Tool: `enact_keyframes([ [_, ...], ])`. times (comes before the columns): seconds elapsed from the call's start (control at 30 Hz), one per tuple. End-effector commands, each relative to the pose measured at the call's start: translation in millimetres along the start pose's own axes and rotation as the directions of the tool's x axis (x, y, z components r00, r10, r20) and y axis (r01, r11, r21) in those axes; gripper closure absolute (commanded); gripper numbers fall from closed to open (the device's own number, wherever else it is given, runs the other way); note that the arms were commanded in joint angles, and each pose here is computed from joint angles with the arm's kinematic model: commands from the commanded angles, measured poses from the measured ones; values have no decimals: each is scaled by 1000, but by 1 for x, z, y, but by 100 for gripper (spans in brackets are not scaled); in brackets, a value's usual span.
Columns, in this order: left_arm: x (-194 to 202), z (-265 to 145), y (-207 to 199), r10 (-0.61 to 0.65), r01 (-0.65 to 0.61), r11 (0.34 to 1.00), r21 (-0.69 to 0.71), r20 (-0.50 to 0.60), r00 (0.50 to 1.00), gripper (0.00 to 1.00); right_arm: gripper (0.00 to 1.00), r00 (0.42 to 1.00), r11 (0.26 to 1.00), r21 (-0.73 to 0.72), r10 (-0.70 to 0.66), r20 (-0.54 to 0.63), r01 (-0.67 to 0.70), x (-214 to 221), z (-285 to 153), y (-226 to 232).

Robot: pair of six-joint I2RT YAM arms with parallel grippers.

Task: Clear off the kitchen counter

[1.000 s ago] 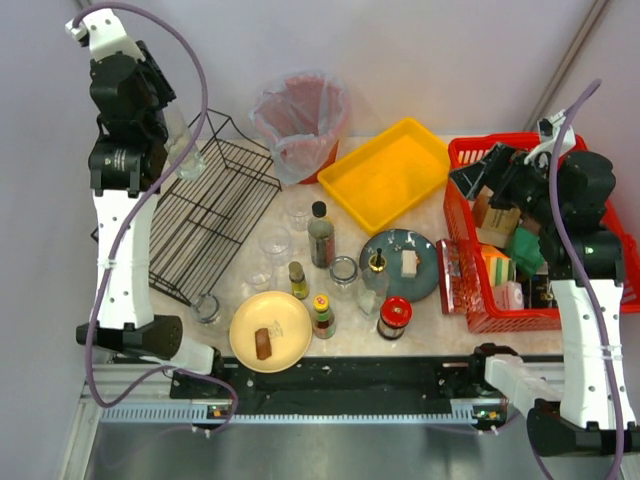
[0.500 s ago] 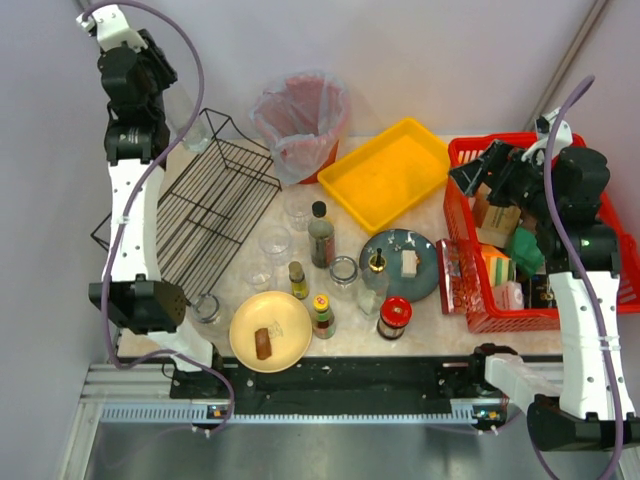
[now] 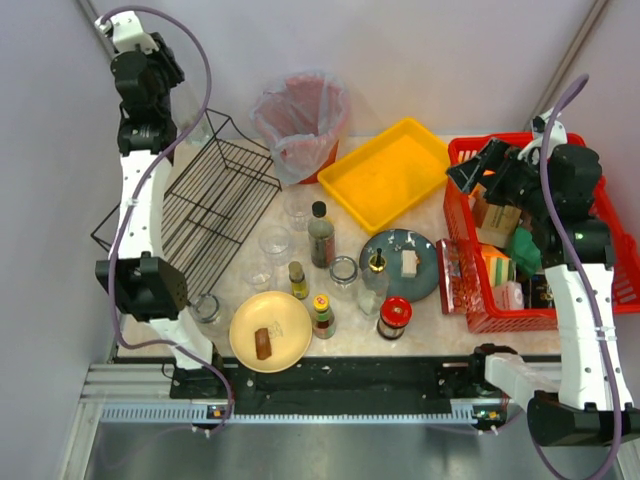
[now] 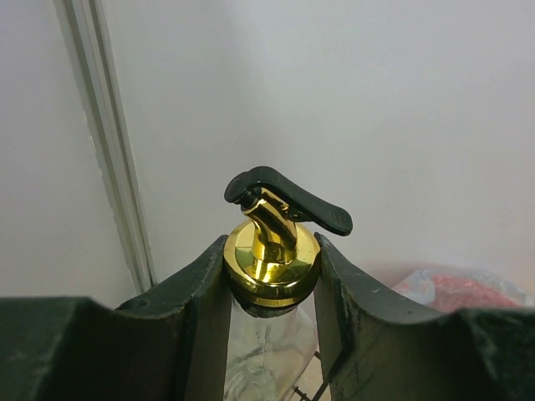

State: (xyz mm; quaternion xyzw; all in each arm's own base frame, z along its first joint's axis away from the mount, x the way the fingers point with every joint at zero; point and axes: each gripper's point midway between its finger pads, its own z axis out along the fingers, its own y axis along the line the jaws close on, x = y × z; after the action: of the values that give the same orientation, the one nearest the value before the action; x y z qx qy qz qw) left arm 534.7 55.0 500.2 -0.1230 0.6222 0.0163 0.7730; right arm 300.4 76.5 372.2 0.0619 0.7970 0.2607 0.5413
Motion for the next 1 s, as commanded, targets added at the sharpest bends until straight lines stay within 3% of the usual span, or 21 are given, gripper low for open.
enact_keyframes([
  [0.0,-63,2,-6,-37,25,998,60,209,977,100,8,998,1000,-15,-8,63,8,-17,0,5],
  [0.57,23,19,-11,-36,30,993,110,46,998,100,9,998,1000,-13,0,61,1,-16,0,4],
  [0.7,36,18,-12,-31,28,992,123,23,999,86,9,998,1000,-12,-4,63,5,-17,-1,4],
  [0.83,46,18,-12,-20,20,992,125,-6,1000,82,8,998,1000,-3,-9,70,10,-19,-1,3],
  [0.9,51,15,-16,-14,16,988,154,-16,1000,71,8,997,1000,-4,-13,74,13,-20,-2,4],
  [0.97,51,13,-14,-9,12,988,153,-20,1000,51,8,997,1000,-2,-17,78,17,-20,-3,4],
])
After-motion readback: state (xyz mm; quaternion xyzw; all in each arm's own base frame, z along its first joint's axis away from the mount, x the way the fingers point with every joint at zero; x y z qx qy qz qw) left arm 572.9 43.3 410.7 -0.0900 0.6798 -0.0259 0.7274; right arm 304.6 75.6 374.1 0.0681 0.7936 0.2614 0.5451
